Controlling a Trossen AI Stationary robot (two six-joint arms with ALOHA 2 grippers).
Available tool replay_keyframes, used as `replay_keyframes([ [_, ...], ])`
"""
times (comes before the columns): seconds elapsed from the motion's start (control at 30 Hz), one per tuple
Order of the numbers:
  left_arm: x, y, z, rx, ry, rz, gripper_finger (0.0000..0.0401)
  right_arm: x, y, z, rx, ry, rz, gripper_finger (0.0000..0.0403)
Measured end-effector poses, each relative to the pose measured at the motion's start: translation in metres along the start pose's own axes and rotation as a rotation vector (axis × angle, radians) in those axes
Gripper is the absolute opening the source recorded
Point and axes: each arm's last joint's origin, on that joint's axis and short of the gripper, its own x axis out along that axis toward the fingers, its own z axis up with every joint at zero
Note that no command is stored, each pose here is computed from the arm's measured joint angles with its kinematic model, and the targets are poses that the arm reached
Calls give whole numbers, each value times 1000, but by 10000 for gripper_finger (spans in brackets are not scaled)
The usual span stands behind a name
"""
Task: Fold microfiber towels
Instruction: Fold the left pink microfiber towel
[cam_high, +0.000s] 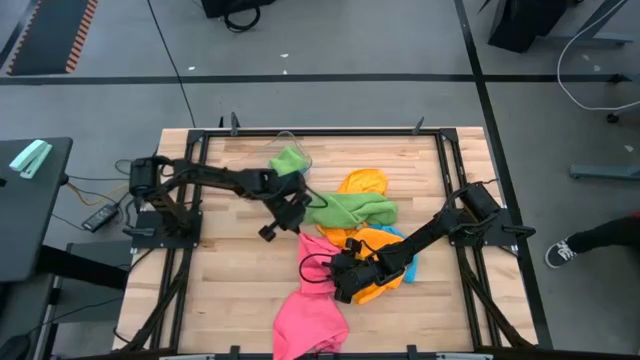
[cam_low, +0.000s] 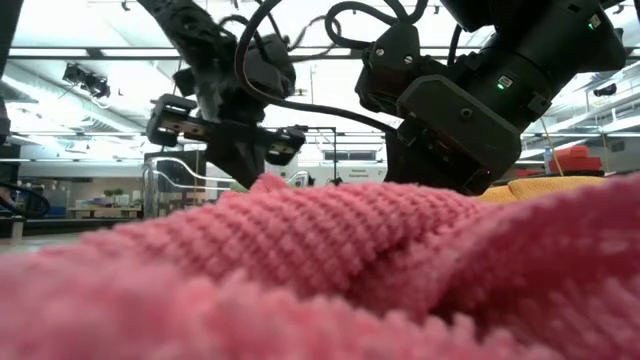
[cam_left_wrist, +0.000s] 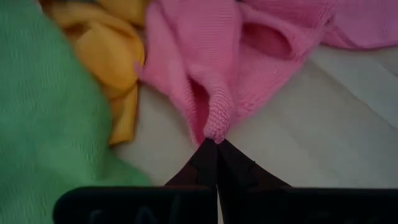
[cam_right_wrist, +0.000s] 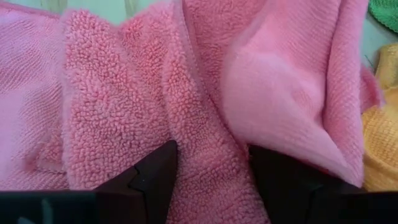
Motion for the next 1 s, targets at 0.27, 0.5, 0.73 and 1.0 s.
replay_keyframes([
  [0.27,6,12,-15,0,96,45,22,0,0,0,3,1,-1,213],
  [0.5,8,11,-14,208,159,59,10,0,0,-1,12,5,-4,213],
  [0.73,2,14,-15,165,179,114,45,0,0,-1,19,5,-4,213],
  [1.0,-24,14,-6,-25,209,270,153,0,-1,-1,18,7,-5,213],
])
